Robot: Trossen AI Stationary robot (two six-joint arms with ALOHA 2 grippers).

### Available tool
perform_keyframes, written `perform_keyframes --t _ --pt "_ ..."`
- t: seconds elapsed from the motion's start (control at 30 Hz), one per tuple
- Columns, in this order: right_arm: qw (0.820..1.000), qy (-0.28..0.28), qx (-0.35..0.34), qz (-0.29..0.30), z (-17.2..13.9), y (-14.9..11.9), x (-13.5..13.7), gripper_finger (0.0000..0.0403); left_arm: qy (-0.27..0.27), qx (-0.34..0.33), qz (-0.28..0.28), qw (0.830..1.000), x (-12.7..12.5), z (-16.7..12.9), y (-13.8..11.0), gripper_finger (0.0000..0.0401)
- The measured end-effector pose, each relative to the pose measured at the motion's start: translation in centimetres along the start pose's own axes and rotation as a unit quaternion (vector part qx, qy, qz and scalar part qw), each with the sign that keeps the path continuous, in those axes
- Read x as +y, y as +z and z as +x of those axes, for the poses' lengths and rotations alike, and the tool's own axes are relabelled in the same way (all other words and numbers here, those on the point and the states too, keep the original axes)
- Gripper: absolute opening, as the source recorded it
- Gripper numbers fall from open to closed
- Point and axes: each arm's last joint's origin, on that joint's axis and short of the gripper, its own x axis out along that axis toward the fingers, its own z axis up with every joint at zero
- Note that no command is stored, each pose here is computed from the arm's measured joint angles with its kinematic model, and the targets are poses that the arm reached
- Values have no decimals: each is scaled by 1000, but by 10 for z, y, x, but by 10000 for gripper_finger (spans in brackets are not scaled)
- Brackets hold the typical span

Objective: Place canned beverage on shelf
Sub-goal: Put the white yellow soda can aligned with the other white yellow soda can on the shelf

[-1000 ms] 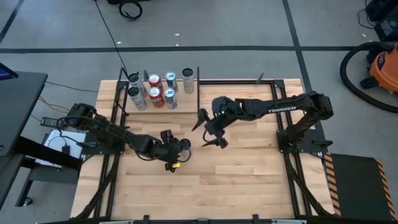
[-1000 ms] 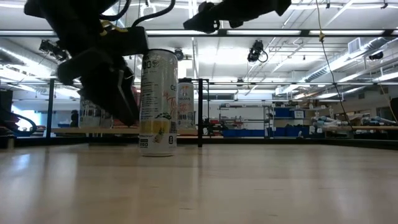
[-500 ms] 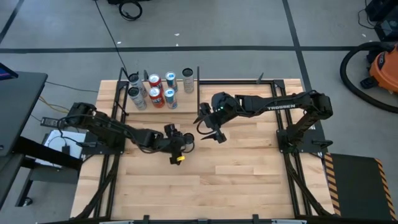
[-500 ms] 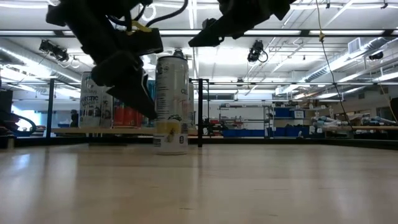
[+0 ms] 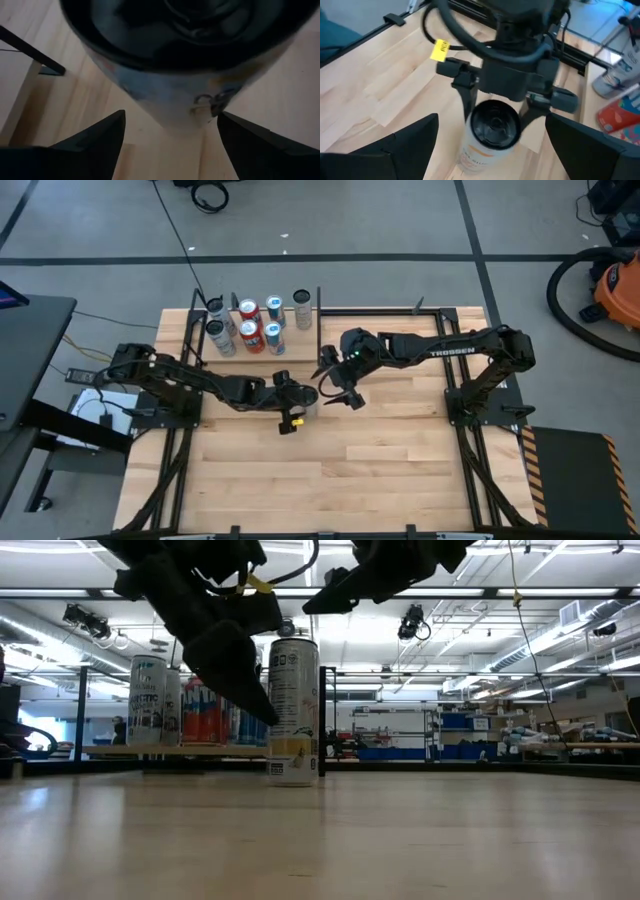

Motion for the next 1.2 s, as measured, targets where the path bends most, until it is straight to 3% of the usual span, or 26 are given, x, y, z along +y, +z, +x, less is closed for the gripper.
perform_keyframes --t 0.17,0.4,0.47,0.6,1.07,1.2 --pt "1000 19 -3 -21 3 -7 4 378 -2 -2 2 1000 -2 -3 0 316" --pt "1000 4 -17 -15 4 -14 -1 378 -23 -48 -10 999 -1 -23 23 316" --pt "1000 1 -17 -8 3 -14 -3 378 -26 -35 -11 999 -1 -23 23 316" --pt "1000 -8 -10 11 3 -15 -4 378 -26 -14 -13 999 -3 -18 18 316" --pt "1000 2 14 24 3 -20 -1 378 -13 -48 -19 999 9 9 24 316" --pt "1000 3 16 25 3 -20 -1 378 -36 -72 -19 997 10 11 29 316"
